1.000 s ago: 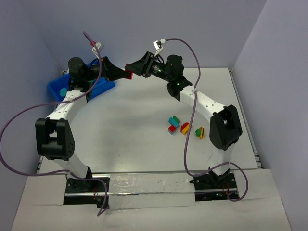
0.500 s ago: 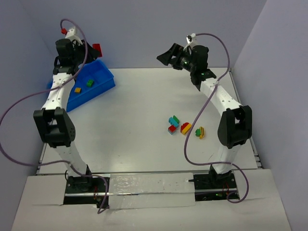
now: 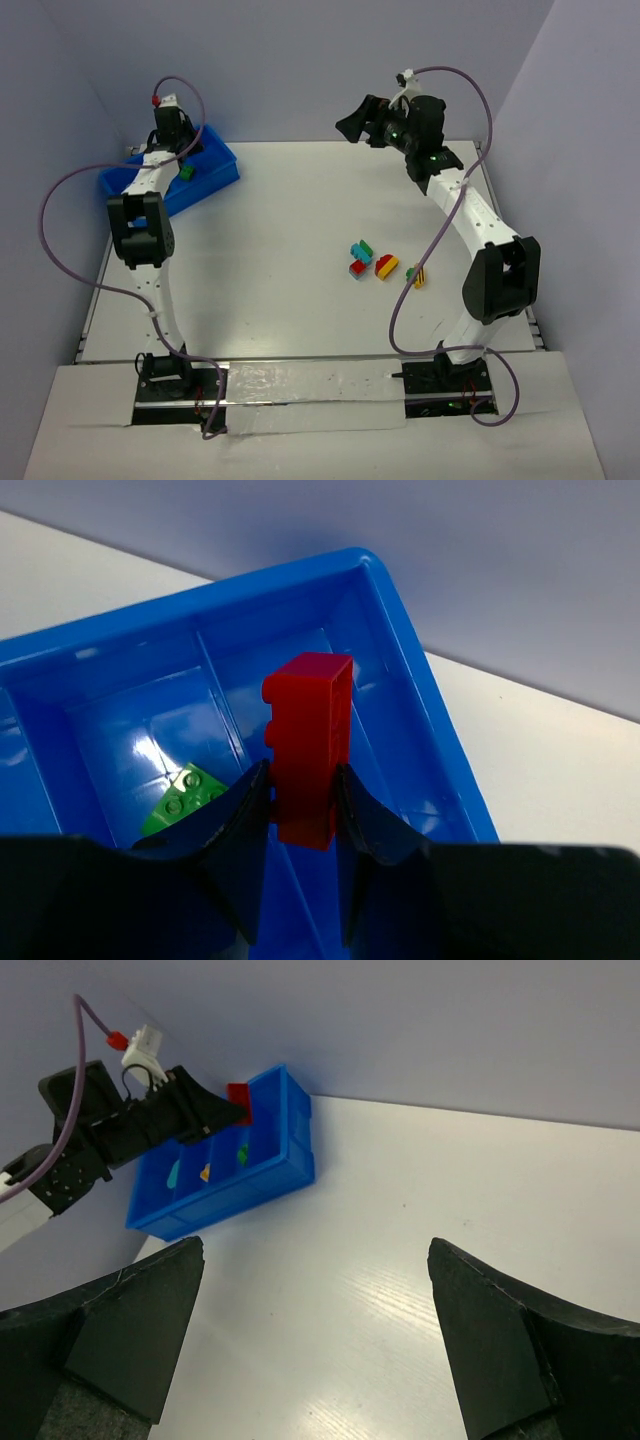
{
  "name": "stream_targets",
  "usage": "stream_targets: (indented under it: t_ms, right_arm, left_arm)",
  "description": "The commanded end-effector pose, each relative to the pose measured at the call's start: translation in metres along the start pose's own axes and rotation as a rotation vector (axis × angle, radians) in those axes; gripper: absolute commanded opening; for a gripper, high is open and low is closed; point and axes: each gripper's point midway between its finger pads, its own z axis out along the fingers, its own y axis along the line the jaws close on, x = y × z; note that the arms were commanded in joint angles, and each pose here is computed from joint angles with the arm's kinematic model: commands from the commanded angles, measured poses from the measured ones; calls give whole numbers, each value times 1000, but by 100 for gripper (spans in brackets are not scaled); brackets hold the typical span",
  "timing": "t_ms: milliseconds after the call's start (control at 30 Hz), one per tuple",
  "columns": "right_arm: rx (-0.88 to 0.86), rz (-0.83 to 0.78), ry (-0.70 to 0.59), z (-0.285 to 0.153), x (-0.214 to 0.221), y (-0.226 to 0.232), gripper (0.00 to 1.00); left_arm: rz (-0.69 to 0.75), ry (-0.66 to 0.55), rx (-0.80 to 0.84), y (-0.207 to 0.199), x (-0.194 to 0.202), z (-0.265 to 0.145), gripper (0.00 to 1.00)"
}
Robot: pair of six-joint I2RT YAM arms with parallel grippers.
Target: Sort the legos into containers by color
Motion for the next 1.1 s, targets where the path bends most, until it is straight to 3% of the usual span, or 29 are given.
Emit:
stream_targets:
  t_ms: [0,167,267,700,967,1067]
  right_arm:
    - [22,-49,-34,-14,-12,-1,100]
    - [30,-57,-30,-15,-10,-3,100]
    - [36,-59,-26,-15,-10,-5,100]
    - [46,-56,-11,-14,-2,-13,100]
    - [28,-124,17,-18,1,-12,100]
    - [13,-222,101,-25,17,-14,100]
  left_arm:
    - [48,-176,14,-14,-55,1,8]
    - [54,-178,-1,-10,-46,15,15]
    - [58,-186,-6,-9,-44,23,30]
    - [74,-208,32,-22,-46,31,60]
    - [82,-338,93,-43,-108,-9,64]
    - [171,-398,217,-71,-148,-61,66]
